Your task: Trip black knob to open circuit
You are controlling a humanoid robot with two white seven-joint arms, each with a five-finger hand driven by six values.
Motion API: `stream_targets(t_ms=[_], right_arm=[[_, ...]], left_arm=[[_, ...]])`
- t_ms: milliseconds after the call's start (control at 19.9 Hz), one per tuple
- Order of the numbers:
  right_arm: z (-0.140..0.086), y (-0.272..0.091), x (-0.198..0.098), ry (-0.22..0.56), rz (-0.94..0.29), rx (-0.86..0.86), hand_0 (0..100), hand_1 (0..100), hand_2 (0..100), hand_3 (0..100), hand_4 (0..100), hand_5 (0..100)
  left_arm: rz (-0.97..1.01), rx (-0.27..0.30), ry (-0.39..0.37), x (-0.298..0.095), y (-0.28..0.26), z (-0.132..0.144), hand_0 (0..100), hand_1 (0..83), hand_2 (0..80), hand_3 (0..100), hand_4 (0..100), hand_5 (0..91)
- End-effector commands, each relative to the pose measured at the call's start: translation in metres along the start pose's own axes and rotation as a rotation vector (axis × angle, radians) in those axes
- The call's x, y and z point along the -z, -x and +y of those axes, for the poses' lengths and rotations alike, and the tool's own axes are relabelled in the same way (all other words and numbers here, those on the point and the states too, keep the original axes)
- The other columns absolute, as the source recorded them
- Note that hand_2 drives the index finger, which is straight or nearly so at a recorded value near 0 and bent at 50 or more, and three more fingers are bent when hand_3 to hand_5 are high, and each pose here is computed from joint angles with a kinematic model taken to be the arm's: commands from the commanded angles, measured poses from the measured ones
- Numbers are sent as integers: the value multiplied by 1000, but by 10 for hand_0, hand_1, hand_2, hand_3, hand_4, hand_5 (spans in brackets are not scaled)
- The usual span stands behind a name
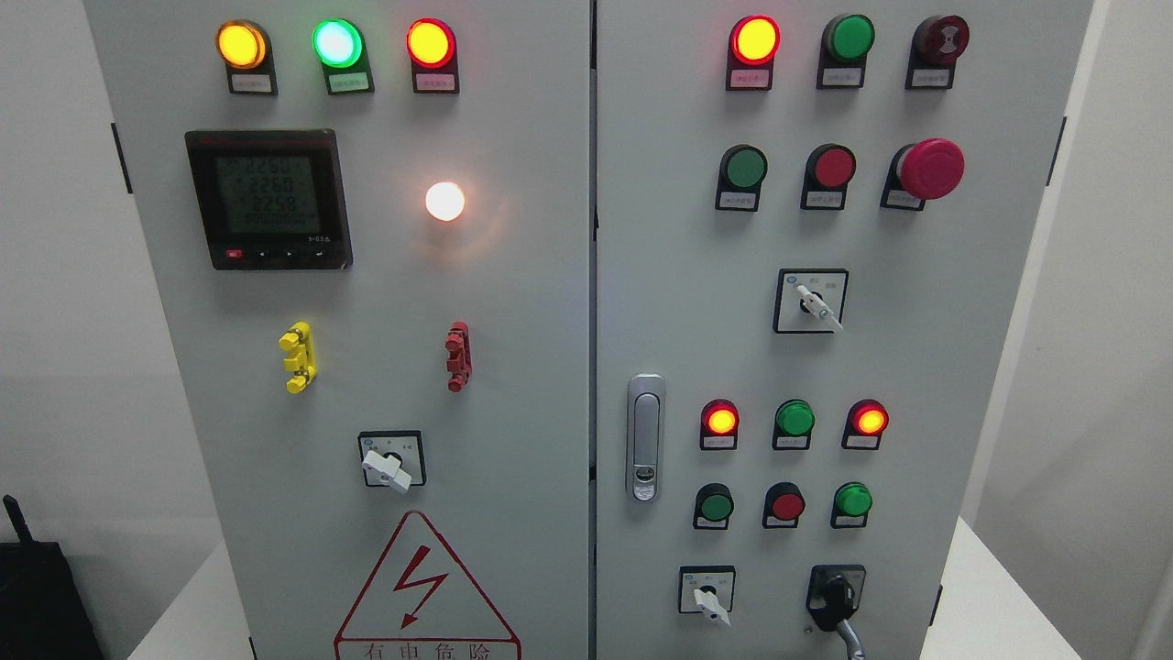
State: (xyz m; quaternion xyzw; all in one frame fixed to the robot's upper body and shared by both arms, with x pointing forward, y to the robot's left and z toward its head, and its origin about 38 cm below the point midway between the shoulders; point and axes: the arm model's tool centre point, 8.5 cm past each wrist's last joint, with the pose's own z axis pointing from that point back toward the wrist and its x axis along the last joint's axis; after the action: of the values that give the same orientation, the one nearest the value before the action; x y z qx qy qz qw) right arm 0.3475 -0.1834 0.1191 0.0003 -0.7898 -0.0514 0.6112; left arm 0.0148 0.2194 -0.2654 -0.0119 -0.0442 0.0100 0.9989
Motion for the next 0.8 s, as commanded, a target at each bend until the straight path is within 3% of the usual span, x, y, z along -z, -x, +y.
stream_targets(t_ms=[0, 753], right_arm=[[21, -24, 6, -69, -84, 25, 911, 948, 0, 1000, 1000, 934], [21, -29, 6, -70, -97, 30, 915, 950, 0, 1000, 1000, 934]], left_arm=[[0, -3, 0, 0, 0, 0, 120, 389, 0, 0, 0, 0], [0, -3, 0, 0, 0, 0, 120, 389, 0, 0, 0, 0]])
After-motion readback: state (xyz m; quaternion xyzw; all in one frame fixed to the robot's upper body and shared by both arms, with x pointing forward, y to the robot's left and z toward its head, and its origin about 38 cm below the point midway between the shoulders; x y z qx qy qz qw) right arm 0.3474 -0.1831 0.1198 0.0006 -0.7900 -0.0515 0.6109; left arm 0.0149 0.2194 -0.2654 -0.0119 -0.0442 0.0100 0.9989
